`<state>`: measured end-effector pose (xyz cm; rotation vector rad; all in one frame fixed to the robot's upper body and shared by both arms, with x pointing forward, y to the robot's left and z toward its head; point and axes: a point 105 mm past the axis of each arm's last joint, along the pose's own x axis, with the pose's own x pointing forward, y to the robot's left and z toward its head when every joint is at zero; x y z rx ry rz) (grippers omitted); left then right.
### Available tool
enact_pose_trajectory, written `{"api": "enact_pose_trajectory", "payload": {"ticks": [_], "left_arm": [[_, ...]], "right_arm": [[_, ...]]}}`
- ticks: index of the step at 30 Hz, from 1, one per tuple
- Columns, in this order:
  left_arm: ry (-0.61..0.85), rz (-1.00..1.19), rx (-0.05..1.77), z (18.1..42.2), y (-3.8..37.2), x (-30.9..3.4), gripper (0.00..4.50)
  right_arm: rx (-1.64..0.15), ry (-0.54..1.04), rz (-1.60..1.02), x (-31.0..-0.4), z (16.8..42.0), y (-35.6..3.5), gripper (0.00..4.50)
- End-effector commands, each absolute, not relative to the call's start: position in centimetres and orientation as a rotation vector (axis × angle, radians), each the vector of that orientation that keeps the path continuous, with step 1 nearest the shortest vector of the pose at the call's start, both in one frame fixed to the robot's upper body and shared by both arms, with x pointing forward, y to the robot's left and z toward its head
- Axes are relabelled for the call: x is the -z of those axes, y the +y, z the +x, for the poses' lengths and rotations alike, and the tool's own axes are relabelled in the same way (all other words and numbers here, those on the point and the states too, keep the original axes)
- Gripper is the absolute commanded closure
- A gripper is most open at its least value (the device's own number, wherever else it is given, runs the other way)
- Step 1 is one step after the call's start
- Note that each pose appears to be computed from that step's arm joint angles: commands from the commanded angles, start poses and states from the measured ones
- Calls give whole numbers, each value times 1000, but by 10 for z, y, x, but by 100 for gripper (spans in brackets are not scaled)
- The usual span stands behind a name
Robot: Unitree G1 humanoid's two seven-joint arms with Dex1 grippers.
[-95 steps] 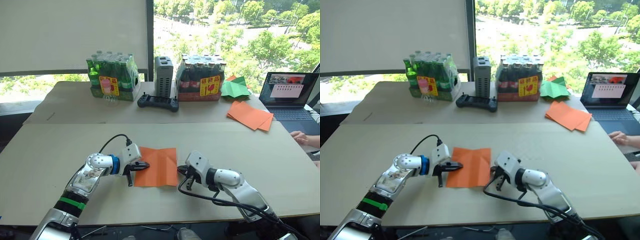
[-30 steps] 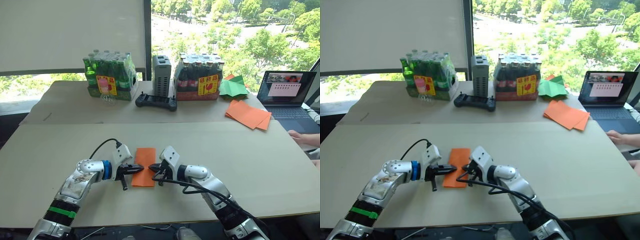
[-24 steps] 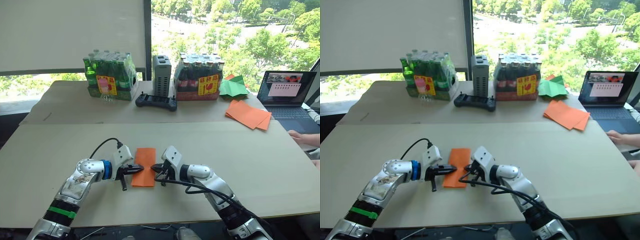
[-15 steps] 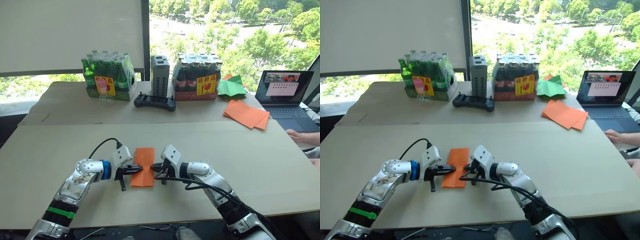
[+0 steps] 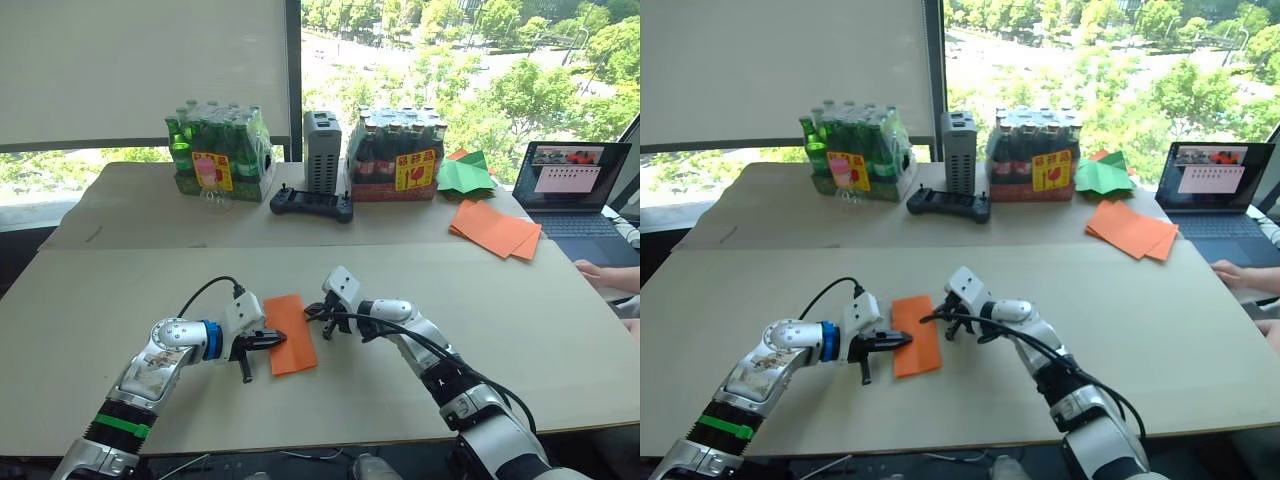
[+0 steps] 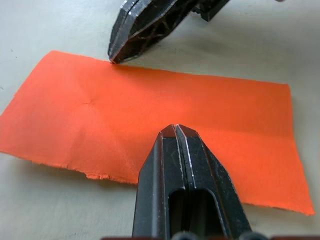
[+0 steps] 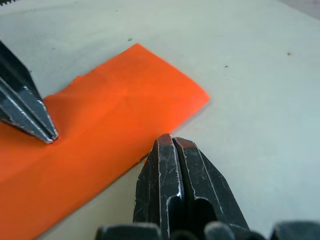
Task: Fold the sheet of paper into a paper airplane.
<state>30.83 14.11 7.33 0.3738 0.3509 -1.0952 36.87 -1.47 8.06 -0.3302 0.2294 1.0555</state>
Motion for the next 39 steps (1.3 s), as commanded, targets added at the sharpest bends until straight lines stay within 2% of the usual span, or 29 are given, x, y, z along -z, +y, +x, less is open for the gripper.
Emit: {"api": "enact_pose_trajectory", "payload": {"ticks": [1,6,15,23,30,39], "left_arm": [[399,389,1087,306,146,-63,450],[398,393,1084,306,147,-63,450],[399,394,1085,305,148,-63,450],[403,392,1089,302,147,-62,450],[403,394,1089,302,147,-62,450],[404,396,1090,303,147,-63,450]], "right_arm": [[-1049,227,-333,-80,373,-13,443],[-1047,210,-331,-83,377,-6,443],[-1048,43,-267,-122,384,6,443],[-1071,99,-299,-103,382,24,443],[-1012,253,-365,-69,387,11,443],[-1083,301,-352,-54,366,7,443]]}}
